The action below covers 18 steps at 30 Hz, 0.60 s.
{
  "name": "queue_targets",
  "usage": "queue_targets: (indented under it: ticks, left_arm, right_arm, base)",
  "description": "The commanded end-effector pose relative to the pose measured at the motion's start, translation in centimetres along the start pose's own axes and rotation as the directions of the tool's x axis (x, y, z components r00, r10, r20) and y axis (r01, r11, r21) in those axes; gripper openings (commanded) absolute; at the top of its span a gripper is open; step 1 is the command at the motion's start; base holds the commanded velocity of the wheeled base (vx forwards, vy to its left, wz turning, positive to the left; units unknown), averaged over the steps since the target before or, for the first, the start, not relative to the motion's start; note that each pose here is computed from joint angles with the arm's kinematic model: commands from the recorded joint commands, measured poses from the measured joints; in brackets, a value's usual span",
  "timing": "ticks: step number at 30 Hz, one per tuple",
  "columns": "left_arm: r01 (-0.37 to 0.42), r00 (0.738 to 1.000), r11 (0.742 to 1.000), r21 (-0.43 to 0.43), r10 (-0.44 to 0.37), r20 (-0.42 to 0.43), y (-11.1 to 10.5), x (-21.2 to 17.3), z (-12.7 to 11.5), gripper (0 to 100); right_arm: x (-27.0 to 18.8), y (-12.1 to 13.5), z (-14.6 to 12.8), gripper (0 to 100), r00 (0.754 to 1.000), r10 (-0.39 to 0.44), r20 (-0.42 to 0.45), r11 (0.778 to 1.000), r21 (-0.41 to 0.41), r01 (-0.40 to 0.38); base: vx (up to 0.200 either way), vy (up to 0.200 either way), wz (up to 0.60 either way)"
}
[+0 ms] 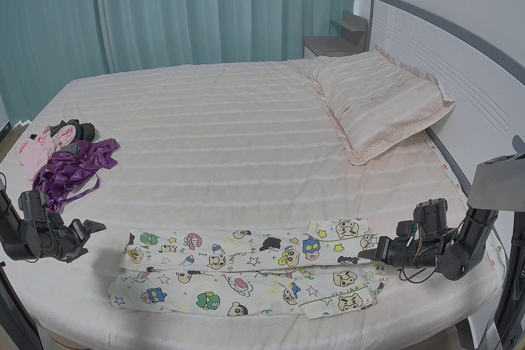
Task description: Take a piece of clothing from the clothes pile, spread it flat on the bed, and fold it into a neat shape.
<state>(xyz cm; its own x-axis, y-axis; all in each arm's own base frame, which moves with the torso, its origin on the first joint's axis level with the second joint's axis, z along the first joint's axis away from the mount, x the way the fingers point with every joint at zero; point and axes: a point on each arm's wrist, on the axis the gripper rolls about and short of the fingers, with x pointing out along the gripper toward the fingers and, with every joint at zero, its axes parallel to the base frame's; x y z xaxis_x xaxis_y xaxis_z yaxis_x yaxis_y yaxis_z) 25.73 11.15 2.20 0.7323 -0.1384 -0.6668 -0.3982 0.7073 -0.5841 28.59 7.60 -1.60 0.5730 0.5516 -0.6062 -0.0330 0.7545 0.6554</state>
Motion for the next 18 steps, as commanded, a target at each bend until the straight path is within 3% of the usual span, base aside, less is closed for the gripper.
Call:
queue_targets:
  ticks: [1,11,12,18]
  left_arm:
    - [0.013,1.000,0.996,-0.089,-0.012,0.014,1.58,-1.41,0.16,100]
    - [0.040,0.999,0.993,-0.115,-0.042,-0.017,1.87,-1.55,-0.43,100]
    - [0.040,0.999,0.992,-0.116,-0.043,-0.018,1.88,-1.56,-0.48,100]
    - [0.039,0.999,0.992,-0.119,-0.042,-0.020,1.97,-1.62,-0.53,100]
  right_arm:
    - [0.16,-1.45,-0.79,0,0.999,-0.043,-0.033,0.999,-0.008,0.043]
    - [0.21,-1.78,-1.32,0,0.996,-0.086,-0.037,0.995,-0.060,0.084]
    - [0.25,-1.77,-1.37,100,0.996,-0.086,-0.039,0.995,-0.059,0.084]
    - [-0.20,-1.52,-1.02,100,0.997,-0.080,-0.017,0.995,-0.062,0.079]
  base:
    - [0.000,0.000,0.00]
    - [0.000,0.000,0.00]
    - [0.000,0.000,0.00]
    - [0.000,0.000,0.00]
